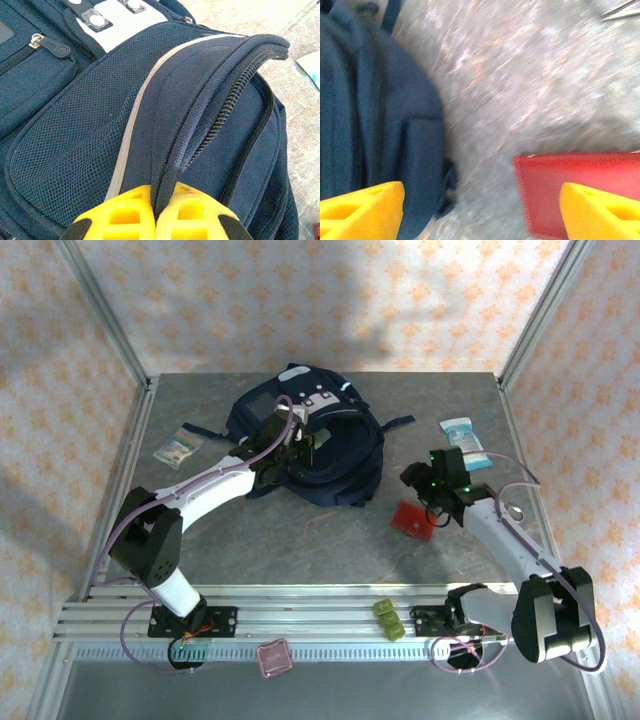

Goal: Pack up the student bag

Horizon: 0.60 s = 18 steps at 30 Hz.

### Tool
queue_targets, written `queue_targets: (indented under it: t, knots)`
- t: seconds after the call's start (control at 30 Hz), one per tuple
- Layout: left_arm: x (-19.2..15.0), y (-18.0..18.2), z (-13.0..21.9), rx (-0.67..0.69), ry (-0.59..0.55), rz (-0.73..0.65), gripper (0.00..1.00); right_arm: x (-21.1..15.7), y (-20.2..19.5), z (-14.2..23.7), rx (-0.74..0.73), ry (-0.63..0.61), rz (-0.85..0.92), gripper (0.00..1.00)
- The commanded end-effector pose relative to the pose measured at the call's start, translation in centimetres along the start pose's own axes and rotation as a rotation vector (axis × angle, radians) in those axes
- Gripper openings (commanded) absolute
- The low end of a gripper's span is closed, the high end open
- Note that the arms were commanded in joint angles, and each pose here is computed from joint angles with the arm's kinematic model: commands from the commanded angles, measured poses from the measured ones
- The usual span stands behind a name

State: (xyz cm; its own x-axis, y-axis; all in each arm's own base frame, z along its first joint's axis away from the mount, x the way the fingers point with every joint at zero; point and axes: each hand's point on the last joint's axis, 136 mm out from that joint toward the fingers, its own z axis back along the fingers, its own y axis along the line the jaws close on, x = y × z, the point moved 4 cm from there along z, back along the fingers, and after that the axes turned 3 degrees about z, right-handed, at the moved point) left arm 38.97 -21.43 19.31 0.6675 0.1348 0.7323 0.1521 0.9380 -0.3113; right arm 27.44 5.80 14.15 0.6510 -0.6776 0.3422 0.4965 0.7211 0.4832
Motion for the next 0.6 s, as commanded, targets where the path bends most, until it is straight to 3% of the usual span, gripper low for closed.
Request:
queue_targets:
  t: [0.0,0.23,0.43,0.57]
  knots:
    - [1.1,-1.6,0.7,-0.06,-0.035,0.029,0.0,0.7,-2.1,0.0,-0.085,-0.02,0.085,0.82]
    - [1.2,-1.7,1.0,-0.063,-0.038,0.027,0.0,3.1,-0.5,-2.6,-0.131,0.015,0.233,0.9]
    - [0.9,-1.4,1.1,-0.057,-0.036,0.025,0.0,1.9,-1.9,-6.2,-0.191,0.139,0.249,0.9]
    - [0.8,-1.4,1.2,-0.055,-0.036,0.022,0.0,0.1,-2.7,-6.0,-0.171,0.219,0.242,0.88]
